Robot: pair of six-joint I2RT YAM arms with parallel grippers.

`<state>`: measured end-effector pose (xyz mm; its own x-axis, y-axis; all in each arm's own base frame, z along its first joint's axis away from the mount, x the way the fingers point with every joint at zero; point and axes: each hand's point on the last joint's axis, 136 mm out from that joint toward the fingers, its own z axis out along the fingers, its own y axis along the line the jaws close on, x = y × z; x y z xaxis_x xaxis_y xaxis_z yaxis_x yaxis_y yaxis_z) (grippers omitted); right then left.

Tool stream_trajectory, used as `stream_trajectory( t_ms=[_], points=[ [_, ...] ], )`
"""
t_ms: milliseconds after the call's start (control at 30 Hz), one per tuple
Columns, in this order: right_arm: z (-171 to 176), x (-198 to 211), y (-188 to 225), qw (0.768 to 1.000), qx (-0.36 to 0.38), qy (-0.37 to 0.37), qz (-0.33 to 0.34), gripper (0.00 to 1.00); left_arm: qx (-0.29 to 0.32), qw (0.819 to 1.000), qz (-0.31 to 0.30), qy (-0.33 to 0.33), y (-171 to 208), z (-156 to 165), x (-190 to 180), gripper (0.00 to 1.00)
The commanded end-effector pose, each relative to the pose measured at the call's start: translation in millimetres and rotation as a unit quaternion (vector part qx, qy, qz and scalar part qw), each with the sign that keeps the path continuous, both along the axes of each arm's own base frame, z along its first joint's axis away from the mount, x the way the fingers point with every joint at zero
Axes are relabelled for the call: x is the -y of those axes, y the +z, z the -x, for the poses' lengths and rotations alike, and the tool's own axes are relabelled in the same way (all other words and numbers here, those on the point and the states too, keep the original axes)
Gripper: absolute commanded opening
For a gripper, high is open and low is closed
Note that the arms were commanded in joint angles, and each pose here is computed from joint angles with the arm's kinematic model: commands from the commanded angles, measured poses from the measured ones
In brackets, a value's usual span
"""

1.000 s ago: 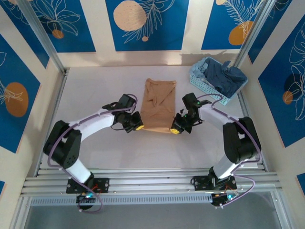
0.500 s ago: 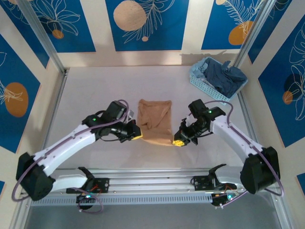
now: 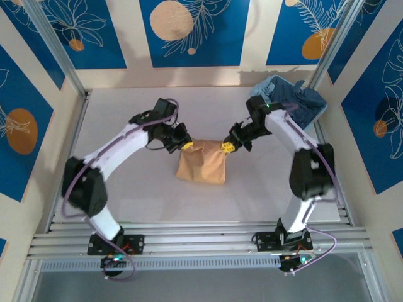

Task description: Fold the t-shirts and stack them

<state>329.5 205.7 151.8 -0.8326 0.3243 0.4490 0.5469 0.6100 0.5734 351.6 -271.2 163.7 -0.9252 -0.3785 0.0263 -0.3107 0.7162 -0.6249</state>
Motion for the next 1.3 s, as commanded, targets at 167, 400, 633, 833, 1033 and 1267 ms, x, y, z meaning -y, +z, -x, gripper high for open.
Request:
stream_trajectory(
  t_ms=[167, 400, 633, 833, 1033, 1267],
  points=[
    [-118, 20, -44, 0.998, 0.041, -0.016, 0.042, 0.63, -0.023, 0.999, -0.039, 0.002, -41, -93, -4, 0.41],
    [-120, 37, 2, 0.988, 0.127, 0.007, 0.088, 0.74, -0.002, 0.995, -0.09, 0.036, -12, -58, -32, 0.53],
    [-31, 38, 6, 0.985, 0.155, -0.016, 0.073, 0.55, -0.06, 0.997, -0.013, 0.048, -23, 36, 2, 0.48],
    [36, 29, -6, 0.989, 0.137, -0.023, 0.044, 0.55, -0.165, 0.968, 0.064, 0.176, -64, 94, 40, 0.49],
    [59, 33, -8, 0.99, 0.134, -0.002, 0.04, 0.57, -0.141, 0.95, 0.107, 0.258, -76, 90, 68, 0.6],
    [51, 31, -16, 0.991, 0.135, -0.012, 0.022, 0.49, -0.126, 0.931, 0.126, 0.32, -81, 79, 79, 0.6]
  ],
)
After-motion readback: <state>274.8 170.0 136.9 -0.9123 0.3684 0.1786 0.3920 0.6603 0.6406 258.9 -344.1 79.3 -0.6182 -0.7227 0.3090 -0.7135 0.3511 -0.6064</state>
